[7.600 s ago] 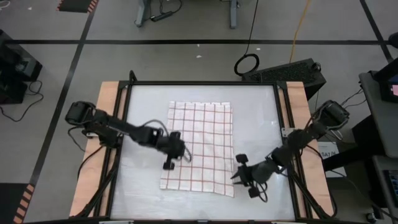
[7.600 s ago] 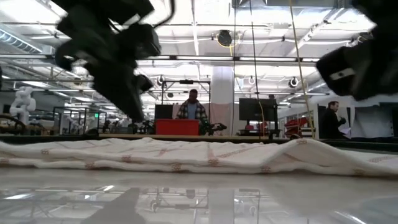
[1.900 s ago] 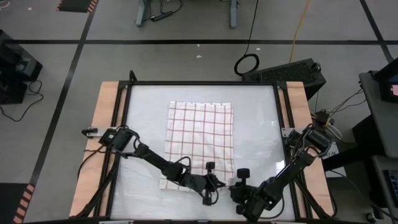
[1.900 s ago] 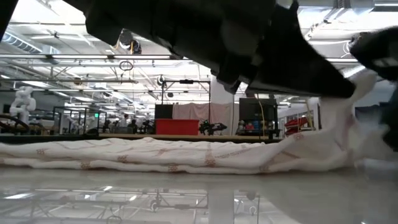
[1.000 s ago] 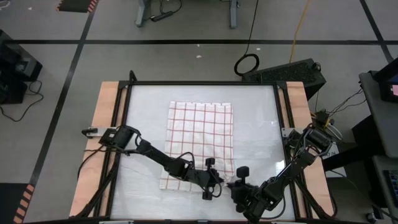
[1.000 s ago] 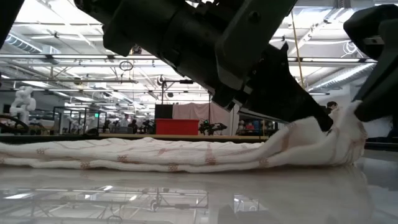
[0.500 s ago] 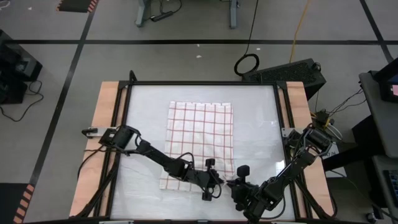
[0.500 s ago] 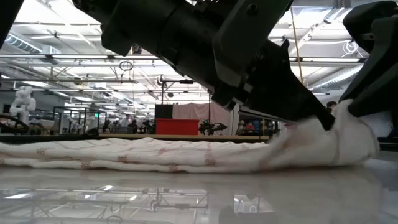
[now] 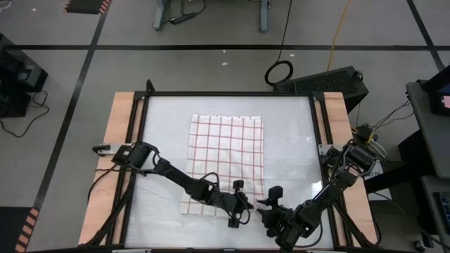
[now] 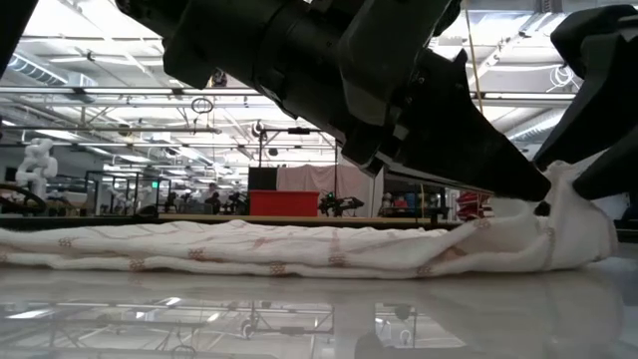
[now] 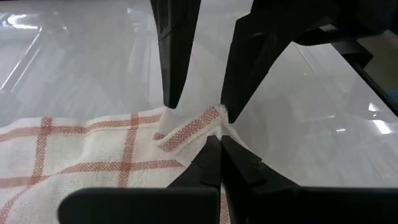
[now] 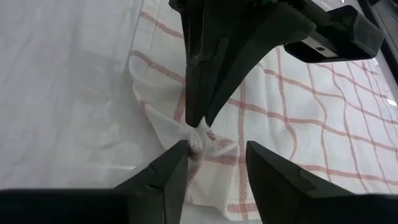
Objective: Roll towel
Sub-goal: Fold the white checkered towel
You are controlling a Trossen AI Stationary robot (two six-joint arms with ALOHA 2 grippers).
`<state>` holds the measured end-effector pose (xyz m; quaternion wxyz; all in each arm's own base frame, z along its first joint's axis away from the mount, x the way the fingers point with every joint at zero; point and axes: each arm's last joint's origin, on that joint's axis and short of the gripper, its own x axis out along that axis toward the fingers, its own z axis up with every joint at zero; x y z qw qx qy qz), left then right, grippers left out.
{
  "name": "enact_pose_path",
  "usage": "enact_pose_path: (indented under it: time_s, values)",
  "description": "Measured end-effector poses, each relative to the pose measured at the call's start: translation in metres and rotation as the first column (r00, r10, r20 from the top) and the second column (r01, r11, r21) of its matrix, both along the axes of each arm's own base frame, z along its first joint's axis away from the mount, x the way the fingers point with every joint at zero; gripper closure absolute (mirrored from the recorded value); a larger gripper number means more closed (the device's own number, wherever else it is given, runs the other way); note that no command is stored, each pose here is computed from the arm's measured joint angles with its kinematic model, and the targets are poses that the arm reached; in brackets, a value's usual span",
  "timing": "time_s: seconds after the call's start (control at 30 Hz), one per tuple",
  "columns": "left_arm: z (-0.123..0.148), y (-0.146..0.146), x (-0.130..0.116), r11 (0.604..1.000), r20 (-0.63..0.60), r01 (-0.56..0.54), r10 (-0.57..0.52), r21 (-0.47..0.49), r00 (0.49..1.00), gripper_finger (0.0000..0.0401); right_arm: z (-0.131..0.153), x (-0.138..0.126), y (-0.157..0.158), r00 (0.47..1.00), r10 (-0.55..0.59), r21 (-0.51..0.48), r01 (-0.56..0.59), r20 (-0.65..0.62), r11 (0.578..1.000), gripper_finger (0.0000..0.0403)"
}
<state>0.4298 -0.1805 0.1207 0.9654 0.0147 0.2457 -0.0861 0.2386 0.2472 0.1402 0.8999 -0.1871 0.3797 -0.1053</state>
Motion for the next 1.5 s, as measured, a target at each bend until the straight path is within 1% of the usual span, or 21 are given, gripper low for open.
enact_pose_path:
  time_s: [0.27,0.43,0.7,0.93,1.07,1.5]
  values:
    - [-0.001,0.004,0.002,0.999,-0.013,0.029,-0.029,-0.020,0.999,0.0396,-0.001,0.000,0.001,1.000,0.010,0.036,-0.009,-0.030,0.999,0.0253]
    - [-0.002,0.006,0.002,0.999,-0.031,0.008,-0.010,-0.037,0.999,0.0396,-0.001,0.000,0.001,0.999,0.018,0.035,-0.017,-0.036,0.999,0.0274]
    - [-0.004,0.007,0.001,0.999,-0.048,0.015,-0.017,-0.032,0.999,0.0396,0.000,0.003,0.003,0.996,0.082,-0.005,-0.082,-0.043,0.997,0.0307]
    - [-0.003,0.007,0.002,0.999,-0.039,0.033,-0.034,-0.040,0.999,0.0396,0.000,0.006,-0.001,0.997,0.067,-0.002,-0.067,-0.047,0.998,0.0302]
    - [-0.003,0.007,0.002,0.999,-0.039,0.035,-0.037,-0.040,0.999,0.0396,-0.001,0.008,-0.003,0.994,0.077,0.020,-0.076,-0.076,0.997,0.0301]
    - [-0.003,0.011,0.003,0.999,-0.045,0.026,-0.027,-0.038,0.999,0.0396,-0.001,0.009,-0.003,0.992,0.091,0.015,-0.090,-0.084,0.996,0.0322]
